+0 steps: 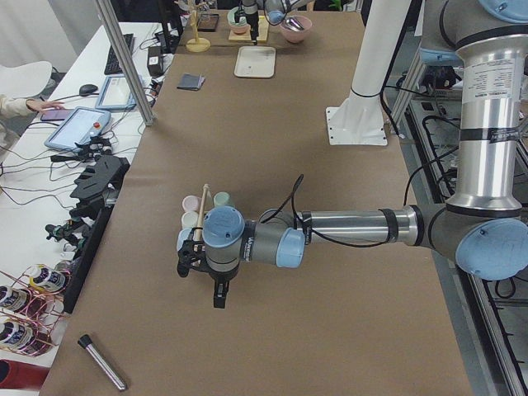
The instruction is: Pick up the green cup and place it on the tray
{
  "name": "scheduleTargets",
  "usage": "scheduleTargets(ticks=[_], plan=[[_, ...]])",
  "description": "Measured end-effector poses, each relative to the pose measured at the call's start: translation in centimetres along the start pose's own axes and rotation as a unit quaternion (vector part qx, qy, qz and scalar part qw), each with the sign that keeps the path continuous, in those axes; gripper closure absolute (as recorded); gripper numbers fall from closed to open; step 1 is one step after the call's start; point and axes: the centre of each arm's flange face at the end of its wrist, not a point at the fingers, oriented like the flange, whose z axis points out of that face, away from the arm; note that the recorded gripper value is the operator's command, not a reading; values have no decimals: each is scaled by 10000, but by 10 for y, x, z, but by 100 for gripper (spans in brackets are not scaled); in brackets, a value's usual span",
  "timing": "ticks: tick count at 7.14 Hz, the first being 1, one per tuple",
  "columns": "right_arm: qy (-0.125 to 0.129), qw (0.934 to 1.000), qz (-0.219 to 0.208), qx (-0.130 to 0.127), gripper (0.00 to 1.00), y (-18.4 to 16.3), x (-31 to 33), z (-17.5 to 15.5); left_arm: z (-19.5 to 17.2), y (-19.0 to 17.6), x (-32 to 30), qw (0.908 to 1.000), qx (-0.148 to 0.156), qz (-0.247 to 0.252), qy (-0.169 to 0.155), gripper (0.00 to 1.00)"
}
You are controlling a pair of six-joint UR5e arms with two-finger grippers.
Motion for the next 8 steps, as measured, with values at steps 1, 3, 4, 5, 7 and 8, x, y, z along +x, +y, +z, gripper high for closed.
scheduleTargets(ticks=[1,3,4,5,7,8], plan=[[7,10000,-35,-21,40,1,-1,6,1,0,-1,10000,-6,-6,-15,2],[20,10000,-73,-58,45,2,-4,12,1,0,-2,10000,-14,-10,-42,2],[38,9999,-91,-99,45,3,-6,17,1,0,-2,10000,-12,-10,-46,2],[54,9998,-106,-139,45,4,-6,22,1,0,-2,10000,-10,-10,-52,2],[63,9998,-109,-171,57,5,-6,25,1,0,-1,10000,-13,-5,-58,2],[63,9998,-106,-175,61,5,-6,25,1,-1,-1,10000,-12,-2,-59,2]])
